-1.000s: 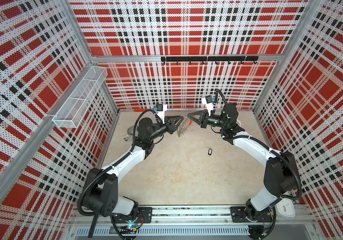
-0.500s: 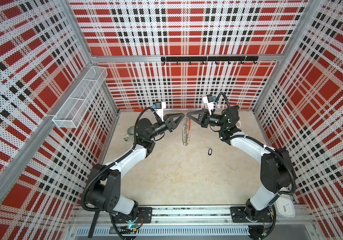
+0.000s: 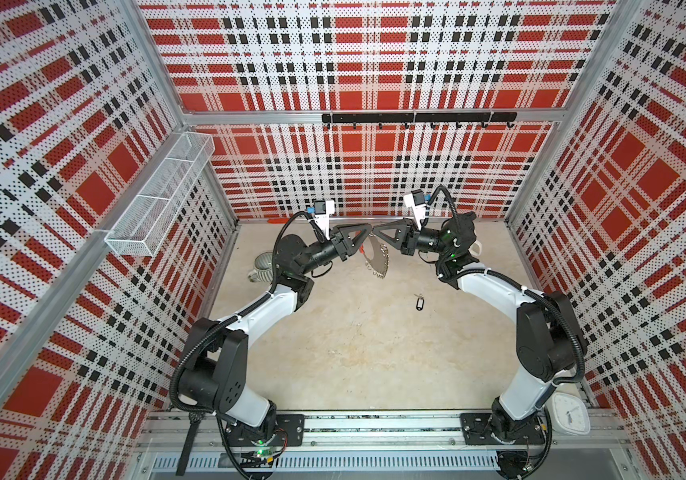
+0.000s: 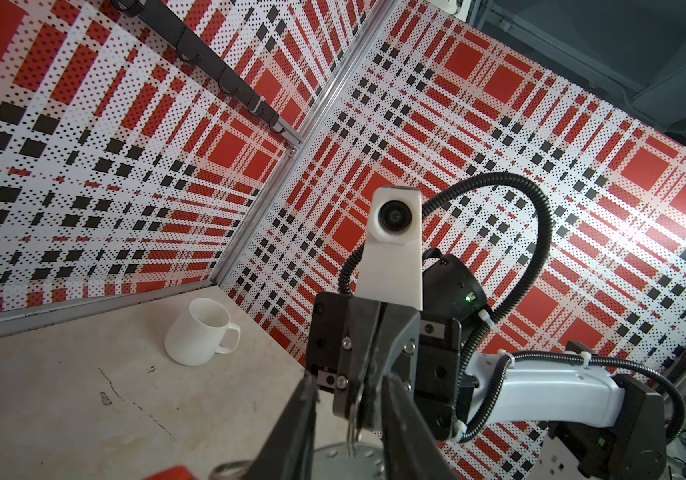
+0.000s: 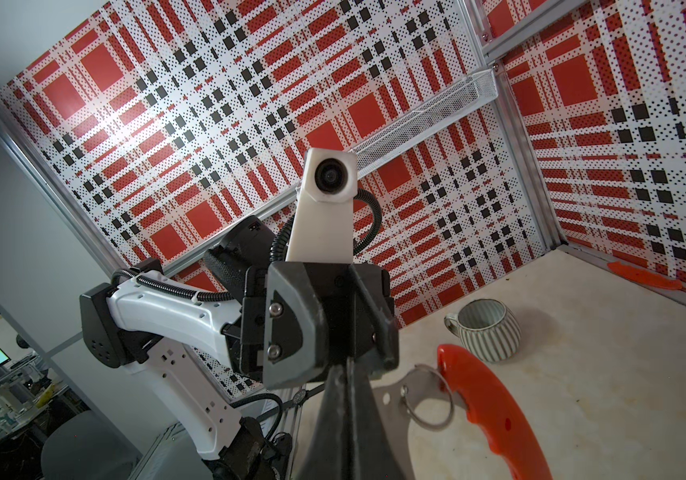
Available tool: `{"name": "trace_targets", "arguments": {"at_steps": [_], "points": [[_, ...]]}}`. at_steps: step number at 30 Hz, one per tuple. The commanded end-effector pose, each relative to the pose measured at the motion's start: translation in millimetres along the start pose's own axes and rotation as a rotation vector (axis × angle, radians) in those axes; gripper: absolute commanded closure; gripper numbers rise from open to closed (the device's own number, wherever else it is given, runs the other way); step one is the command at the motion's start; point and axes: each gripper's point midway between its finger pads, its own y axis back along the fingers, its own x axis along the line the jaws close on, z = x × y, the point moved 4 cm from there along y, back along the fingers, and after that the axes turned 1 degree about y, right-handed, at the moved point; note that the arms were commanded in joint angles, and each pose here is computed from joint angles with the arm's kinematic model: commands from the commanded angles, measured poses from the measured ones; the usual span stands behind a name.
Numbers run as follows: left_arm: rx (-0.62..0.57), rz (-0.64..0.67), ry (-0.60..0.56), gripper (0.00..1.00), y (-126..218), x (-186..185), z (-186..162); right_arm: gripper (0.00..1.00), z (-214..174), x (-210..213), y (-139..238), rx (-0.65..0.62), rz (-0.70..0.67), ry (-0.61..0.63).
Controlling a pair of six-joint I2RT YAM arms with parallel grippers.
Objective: Put the keys on the keyring
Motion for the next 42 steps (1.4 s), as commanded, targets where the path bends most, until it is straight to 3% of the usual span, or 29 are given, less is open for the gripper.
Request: {"name": "trace_targets", "arguments": {"at_steps": [1, 6, 11, 19, 23, 27, 35, 38, 42], "points": [[-0.002, -0.048, -0.023, 0.69, -4.0, -10.1, 3.7, 1.0, 16.8, 8.8, 0.0, -0.039, 0.021, 0.063], [-0.006, -0.036, -0.021, 0.68, 0.1, -9.4, 1.8, 1.0, 19.3, 6.3, 1.5, -0.06, 0.004, 0.061], [-0.007, -0.036, -0.022, 0.76, 2.2, -10.8, 1.5, 1.0, 21.5, 8.1, 1.4, -0.076, 0.023, 0.051], [-0.01, -0.037, -0.017, 0.76, 0.1, -10.4, 1.4, 1.0, 23.1, 8.8, 0.2, -0.081, 0.04, 0.04], [-0.006, -0.041, -0.015, 0.85, -1.5, -10.5, -0.2, 1.0, 22.3, 8.6, 0.2, -0.085, 0.039, 0.033], [-0.005, -0.039, -0.018, 1.0, -1.7, -9.9, -1.2, 1.0, 20.6, 7.7, -0.3, -0.079, 0.036, 0.031], [-0.032, 0.03, 0.001, 1.0, 0.1, -1.2, 1.5, 0.99, 18.4, 5.8, 1.8, -0.074, -0.005, 0.034], [-0.04, 0.066, -0.009, 1.0, 1.4, 0.7, 3.9, 0.67, 21.2, 4.8, 7.4, -0.094, -0.034, 0.027], [-0.039, 0.074, -0.016, 1.0, 0.9, -1.7, 8.0, 0.5, 26.9, -3.3, 29.9, -0.14, -0.116, 0.009]]}}
